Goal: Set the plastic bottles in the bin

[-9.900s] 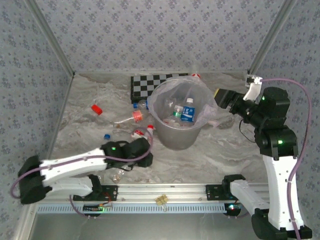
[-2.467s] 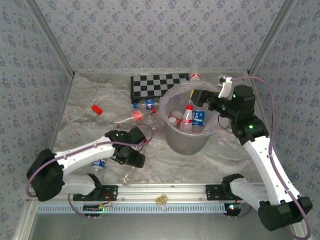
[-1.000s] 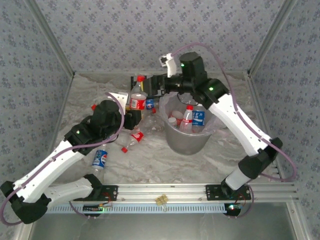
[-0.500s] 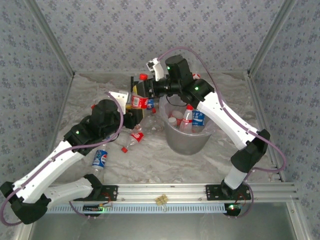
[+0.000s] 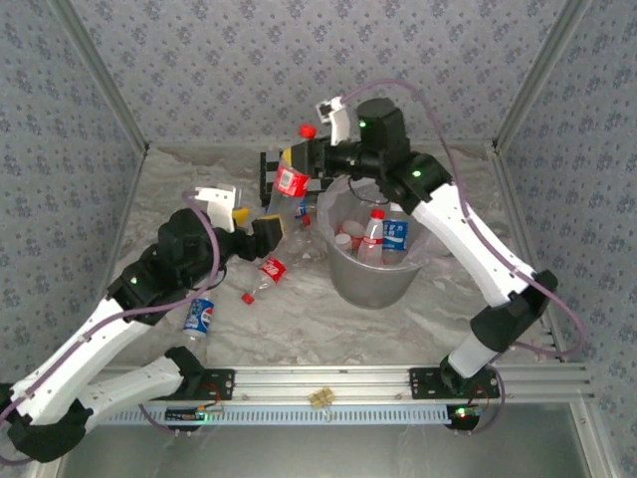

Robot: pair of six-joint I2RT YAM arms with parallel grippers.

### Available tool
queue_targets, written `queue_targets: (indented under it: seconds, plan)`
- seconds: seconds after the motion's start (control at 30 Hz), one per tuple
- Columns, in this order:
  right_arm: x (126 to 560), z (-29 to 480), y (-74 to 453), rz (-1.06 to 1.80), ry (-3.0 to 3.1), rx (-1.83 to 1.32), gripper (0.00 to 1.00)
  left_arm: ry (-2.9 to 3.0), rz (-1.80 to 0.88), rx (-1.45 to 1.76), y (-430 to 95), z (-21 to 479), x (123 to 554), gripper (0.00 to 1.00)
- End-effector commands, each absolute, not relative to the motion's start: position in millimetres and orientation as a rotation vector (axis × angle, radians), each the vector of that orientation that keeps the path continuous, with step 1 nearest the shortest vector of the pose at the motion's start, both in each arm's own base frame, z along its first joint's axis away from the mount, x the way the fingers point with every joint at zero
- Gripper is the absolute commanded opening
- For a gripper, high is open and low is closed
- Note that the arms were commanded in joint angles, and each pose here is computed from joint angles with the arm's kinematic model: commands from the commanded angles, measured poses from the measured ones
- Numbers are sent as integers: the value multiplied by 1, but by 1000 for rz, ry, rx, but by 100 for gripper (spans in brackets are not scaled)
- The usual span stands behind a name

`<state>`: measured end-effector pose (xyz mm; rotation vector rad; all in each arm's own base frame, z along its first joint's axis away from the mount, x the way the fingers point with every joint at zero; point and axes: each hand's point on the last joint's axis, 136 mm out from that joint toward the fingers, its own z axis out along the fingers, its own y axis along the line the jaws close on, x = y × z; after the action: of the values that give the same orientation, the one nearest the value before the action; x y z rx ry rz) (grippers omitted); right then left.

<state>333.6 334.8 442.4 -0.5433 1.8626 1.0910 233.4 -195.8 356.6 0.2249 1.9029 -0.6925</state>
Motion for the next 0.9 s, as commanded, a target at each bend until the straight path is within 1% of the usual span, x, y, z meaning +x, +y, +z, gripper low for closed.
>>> queue_targets:
  seconds: [0.0,0.17,0.3,0.37,0.53,0.63,0.77,0.87]
  plan:
    - [315,523,278,974,1627,-475,21,1899,-665,178,-187,357,238,84]
    - [299,544,203,818,1569,-359,19,1905,-707,185,-202,357,246,84]
    - [286,538,158,673,1566,-293,15,1934,-778,269,-233,362,254,84]
    - [286,528,146,633,1581,-268,12,1933,-826,301,-249,363,257,83]
    - [303,489,147,642,1648,-251,10,1965,-899,309,-277,351,271,81]
    - [317,465,153,671,1670,-227,7,2005,-906,300,-285,337,274,81]
    - [335,437,172,740,1705,-214,3,2040,-907,281,-288,323,278,79]
    - [345,413,188,685,1740,-251,2,2055,-927,276,-295,314,279,77]
